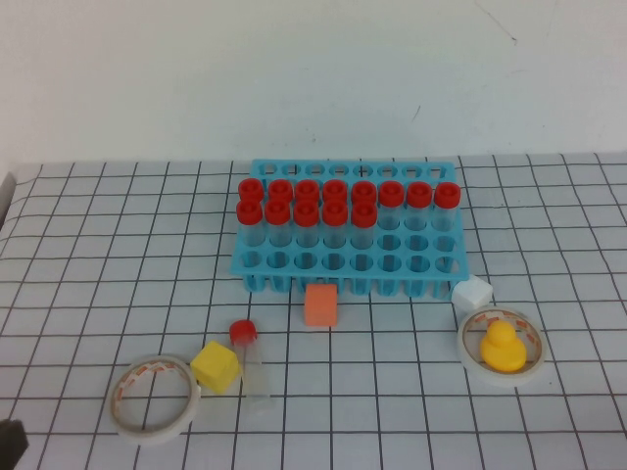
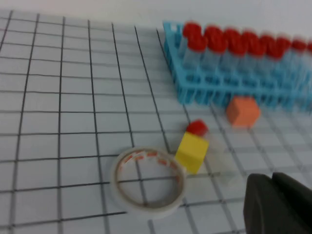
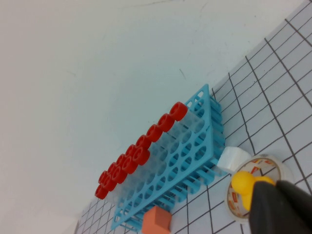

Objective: Place the test tubes

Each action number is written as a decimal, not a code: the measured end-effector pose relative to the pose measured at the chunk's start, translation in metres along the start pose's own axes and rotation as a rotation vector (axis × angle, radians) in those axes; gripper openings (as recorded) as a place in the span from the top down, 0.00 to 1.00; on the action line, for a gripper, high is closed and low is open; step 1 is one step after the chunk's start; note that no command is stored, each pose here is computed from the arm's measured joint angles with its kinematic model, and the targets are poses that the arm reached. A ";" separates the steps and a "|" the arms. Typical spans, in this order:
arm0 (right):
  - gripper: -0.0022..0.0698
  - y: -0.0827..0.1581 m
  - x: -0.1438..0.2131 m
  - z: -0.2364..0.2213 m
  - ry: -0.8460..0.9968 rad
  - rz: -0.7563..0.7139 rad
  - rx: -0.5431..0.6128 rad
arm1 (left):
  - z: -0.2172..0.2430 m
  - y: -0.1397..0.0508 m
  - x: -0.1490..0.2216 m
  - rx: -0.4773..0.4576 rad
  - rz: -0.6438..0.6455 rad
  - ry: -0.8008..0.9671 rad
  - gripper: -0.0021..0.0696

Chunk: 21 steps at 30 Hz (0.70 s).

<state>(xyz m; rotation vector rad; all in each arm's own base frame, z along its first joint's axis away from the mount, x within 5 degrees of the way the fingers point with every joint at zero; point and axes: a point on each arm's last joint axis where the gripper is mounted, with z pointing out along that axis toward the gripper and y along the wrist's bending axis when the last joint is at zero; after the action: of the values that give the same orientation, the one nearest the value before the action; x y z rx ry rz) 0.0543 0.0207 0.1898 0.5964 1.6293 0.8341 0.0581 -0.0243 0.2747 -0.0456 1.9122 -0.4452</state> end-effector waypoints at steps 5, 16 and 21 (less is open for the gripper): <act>0.97 0.000 0.000 0.000 -0.002 -0.012 0.000 | 0.018 -0.009 -0.029 0.044 0.442 0.152 0.97; 0.97 0.000 0.001 0.000 0.014 -0.108 -0.002 | 0.095 -0.011 -0.056 0.171 0.482 0.522 0.97; 0.97 0.000 0.004 0.000 0.041 -0.131 -0.007 | 0.120 -0.027 -0.057 0.160 0.563 0.637 0.97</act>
<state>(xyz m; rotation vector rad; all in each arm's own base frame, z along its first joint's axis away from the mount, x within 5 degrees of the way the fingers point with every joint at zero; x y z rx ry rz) 0.0534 0.0238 0.1878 0.4646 1.6824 0.7595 0.1841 -0.0700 0.2969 0.8053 2.3729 -0.2343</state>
